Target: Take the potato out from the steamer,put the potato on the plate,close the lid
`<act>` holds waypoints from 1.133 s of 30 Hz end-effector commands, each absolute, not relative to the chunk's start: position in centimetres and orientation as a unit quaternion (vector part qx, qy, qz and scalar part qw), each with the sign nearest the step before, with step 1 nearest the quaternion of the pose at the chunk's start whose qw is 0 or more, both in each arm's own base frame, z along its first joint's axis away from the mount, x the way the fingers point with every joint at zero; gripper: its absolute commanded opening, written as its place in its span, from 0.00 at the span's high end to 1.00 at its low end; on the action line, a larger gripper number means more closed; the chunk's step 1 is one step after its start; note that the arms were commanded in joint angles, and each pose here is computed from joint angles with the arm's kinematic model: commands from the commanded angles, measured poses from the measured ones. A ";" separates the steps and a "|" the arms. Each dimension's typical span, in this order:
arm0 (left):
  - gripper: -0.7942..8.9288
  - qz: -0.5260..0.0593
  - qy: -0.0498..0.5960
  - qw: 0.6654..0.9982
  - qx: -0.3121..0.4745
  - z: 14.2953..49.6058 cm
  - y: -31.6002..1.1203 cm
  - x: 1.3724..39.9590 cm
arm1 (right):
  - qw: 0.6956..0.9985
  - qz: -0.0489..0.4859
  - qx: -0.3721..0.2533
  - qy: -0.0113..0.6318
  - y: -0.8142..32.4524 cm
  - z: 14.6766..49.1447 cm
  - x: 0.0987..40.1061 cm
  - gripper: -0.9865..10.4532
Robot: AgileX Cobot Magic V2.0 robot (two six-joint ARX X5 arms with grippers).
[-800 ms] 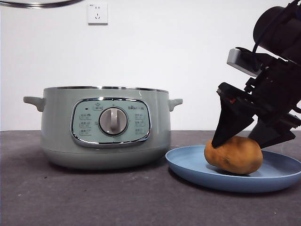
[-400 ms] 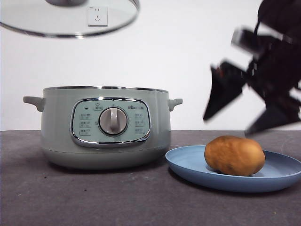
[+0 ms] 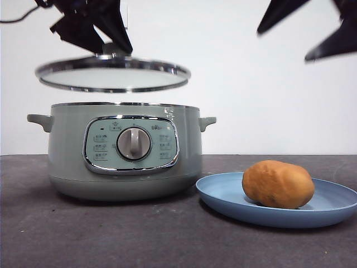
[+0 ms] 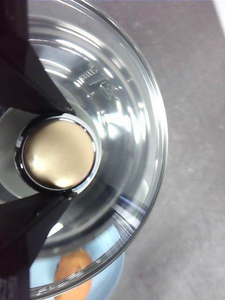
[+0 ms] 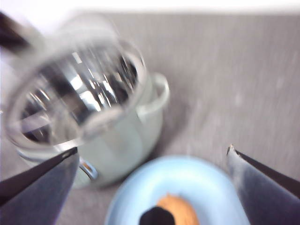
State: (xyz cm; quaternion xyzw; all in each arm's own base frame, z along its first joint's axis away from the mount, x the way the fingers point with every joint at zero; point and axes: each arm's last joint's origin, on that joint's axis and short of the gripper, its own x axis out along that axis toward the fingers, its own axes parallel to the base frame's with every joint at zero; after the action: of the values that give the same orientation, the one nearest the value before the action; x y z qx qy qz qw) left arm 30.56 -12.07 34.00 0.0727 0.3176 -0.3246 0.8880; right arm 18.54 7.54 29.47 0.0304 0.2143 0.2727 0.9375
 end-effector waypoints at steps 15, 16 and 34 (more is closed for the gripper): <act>0.93 -0.315 0.315 0.890 0.097 31.4 -14.1 33.1 | 0.950 0.262 0.034 0.166 6.6 31.4 16.1 0.36; 0.93 -0.315 0.317 0.889 0.097 31.4 -14.1 33.0 | 0.950 0.262 0.034 0.166 6.6 31.4 16.1 0.36; 0.93 -0.301 0.351 0.880 0.108 30.8 -13.9 32.6 | 0.948 0.262 0.033 0.175 6.5 31.2 16.1 0.36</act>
State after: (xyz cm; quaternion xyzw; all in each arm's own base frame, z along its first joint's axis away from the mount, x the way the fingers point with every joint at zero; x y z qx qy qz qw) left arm 32.79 -14.07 30.77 0.1000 0.3460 -0.3076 0.8807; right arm 16.08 6.55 31.12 0.0305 0.1771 0.2624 0.9481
